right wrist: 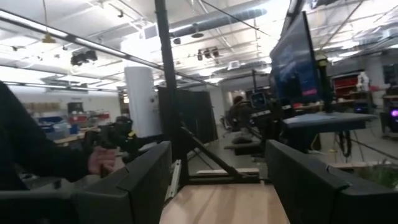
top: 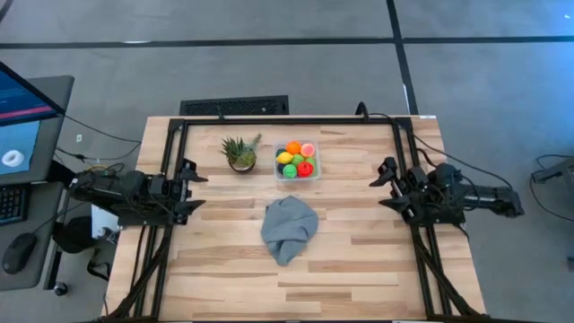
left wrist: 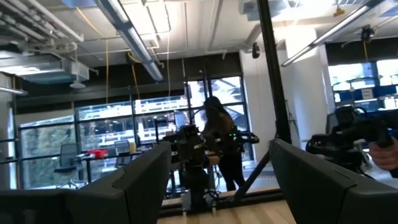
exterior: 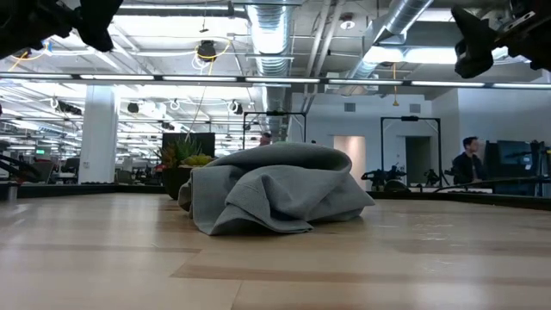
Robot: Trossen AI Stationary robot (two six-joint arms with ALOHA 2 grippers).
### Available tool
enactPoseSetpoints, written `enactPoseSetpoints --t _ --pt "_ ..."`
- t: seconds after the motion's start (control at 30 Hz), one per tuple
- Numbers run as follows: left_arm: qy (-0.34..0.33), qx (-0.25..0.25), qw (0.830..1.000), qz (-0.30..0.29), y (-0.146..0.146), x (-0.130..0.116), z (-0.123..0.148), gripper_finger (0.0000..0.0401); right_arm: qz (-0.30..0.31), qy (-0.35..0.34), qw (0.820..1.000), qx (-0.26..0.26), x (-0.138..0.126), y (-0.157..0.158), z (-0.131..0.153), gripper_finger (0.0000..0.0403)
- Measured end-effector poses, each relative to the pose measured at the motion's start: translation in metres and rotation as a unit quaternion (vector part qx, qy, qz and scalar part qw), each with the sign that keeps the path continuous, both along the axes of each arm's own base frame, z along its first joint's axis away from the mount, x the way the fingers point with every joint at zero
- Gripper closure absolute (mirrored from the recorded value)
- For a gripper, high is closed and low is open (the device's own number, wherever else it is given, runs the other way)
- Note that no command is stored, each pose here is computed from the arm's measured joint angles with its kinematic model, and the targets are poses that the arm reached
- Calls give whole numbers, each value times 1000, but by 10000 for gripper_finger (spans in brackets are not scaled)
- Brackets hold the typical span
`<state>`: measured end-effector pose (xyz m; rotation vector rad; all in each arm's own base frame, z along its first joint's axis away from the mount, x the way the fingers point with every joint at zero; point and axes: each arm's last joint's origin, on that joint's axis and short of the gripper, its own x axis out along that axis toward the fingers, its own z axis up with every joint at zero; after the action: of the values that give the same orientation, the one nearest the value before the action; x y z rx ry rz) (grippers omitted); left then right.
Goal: Pick and placing Produce into tupperware
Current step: Return to Home Position
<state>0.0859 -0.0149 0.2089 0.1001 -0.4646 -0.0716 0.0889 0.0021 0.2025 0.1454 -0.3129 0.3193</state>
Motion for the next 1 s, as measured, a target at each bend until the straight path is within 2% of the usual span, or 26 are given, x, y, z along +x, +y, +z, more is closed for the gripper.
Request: enactPoseSetpoints --t 0.43,0.77,1.0 --pt "5 8 1000 -28 -4 0 -1 134 13 -8 1000 -9 0 4 1 121" --pt "72 22 997 -28 -5 5 -14 134 12 41 999 -6 3 3 -8 121" --pt "127 -25 990 -47 -5 7 -23 134 11 103 995 -1 5 3 -20 121"
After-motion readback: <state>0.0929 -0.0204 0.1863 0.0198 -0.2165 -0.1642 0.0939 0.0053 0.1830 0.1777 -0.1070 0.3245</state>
